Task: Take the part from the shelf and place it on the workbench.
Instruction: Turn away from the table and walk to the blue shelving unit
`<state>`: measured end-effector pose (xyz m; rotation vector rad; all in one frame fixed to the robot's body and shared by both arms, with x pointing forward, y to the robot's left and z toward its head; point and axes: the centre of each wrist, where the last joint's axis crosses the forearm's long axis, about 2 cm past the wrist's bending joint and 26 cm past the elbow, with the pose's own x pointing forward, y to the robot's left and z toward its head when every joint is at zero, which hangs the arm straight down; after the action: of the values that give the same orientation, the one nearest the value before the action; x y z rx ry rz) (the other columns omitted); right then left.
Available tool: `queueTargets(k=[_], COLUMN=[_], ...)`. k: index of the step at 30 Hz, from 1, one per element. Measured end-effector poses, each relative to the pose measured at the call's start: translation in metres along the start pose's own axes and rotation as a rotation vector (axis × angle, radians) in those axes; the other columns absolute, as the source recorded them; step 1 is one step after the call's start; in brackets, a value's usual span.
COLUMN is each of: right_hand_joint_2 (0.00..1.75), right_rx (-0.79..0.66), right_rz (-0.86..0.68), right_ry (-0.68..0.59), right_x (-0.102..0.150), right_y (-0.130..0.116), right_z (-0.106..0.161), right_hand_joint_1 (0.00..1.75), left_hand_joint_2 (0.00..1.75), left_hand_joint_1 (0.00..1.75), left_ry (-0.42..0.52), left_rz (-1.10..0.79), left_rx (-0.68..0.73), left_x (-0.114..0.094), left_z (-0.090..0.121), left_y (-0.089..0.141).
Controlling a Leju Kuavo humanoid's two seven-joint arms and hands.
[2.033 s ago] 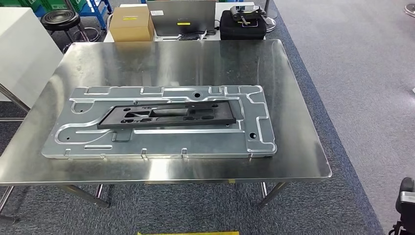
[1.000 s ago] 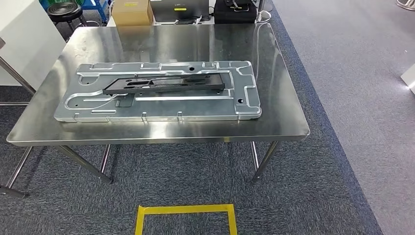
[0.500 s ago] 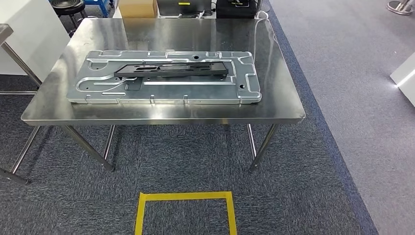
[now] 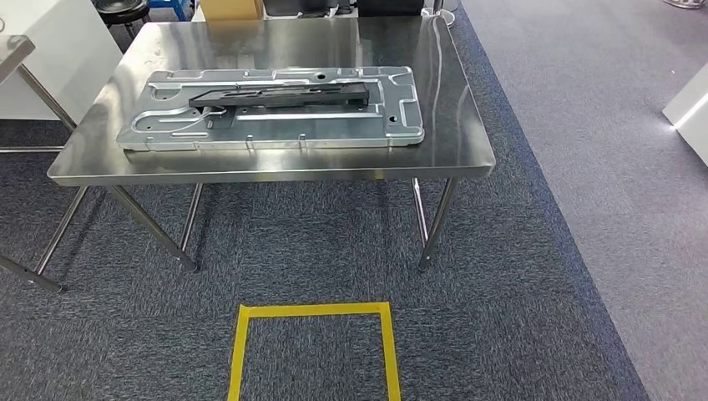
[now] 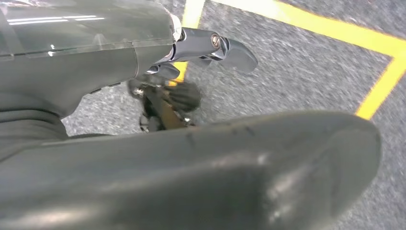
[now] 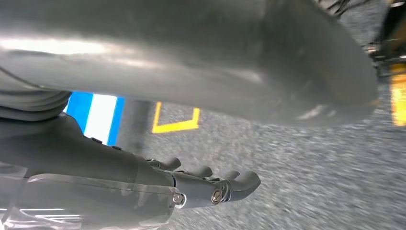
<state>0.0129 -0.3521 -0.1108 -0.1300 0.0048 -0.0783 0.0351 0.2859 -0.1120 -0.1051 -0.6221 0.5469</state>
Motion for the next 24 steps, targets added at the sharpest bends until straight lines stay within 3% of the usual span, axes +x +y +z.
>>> queueTargets(k=[6,24], right_hand_joint_2=[0.00,0.00], right_rx=[0.008,0.059], right_rz=[0.014,0.005], right_ry=[0.152,0.056], right_x=[0.001,0.004], right_y=[0.010,0.027], right_z=[0.000,0.001], right_hand_joint_1=[0.00,0.00], left_hand_joint_2=[0.00,0.00], left_hand_joint_1=[0.00,0.00], left_ry=[0.014,0.027], left_rz=[-0.011,-0.019], left_rx=[-0.008,-0.014], left_x=[0.003,-0.002], left_z=[-0.002,0.000], left_y=[-0.003,-0.002])
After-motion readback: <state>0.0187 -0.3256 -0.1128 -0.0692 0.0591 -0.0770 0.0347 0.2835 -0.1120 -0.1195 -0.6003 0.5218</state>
